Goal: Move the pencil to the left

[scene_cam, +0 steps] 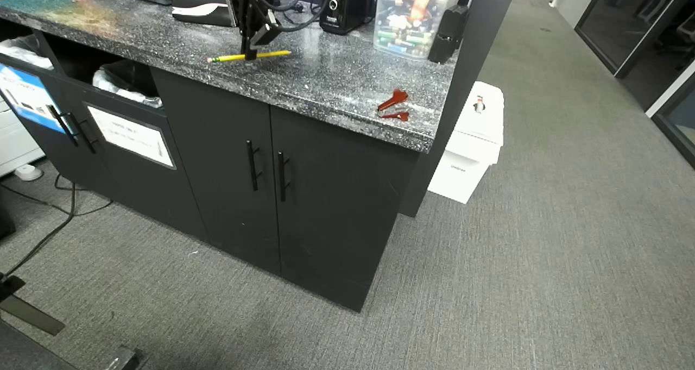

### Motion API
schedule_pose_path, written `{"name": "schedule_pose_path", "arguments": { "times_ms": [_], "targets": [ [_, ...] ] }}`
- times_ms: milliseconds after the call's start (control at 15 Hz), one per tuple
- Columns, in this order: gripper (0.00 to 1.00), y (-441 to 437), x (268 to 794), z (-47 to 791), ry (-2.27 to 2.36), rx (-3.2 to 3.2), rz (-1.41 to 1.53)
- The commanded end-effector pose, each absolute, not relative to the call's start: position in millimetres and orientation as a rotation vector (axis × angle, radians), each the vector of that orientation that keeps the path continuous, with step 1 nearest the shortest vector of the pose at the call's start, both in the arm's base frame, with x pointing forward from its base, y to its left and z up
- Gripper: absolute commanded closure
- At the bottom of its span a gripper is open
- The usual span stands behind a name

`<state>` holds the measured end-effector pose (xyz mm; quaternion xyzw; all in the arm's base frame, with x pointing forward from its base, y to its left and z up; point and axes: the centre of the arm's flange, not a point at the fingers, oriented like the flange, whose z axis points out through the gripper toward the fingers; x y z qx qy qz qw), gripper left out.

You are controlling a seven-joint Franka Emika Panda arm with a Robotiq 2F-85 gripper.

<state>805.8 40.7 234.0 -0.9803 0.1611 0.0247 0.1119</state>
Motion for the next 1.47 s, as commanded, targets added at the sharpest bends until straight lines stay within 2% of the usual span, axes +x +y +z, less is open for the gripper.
{"name": "schedule_pose_path", "arguments": {
  "times_ms": [0, 400, 467, 533, 667, 1133, 1400],
  "targets": [
    [0.98, 33.9, 880.8, 228.4, 0.435, -2.884, 0.016],
    [0.98, 22.6, 884.2, 219.4, 0.462, -2.888, 0.007],
    [0.66, 21.3, 884.1, 219.3, 0.467, -2.888, 0.003],
    [0.65, 20.1, 884.1, 219.4, 0.47, -2.888, 0.004],
    [0.52, 17.7, 884.2, 220.5, 0.48, -2.898, -0.006],
    [0.02, 10.5, 879.8, 249.0, 0.502, -2.851, 0.093],
    [0.0, -10.3, 850.6, 308.0, 0.654, -2.827, 0.287]
  ]
}}
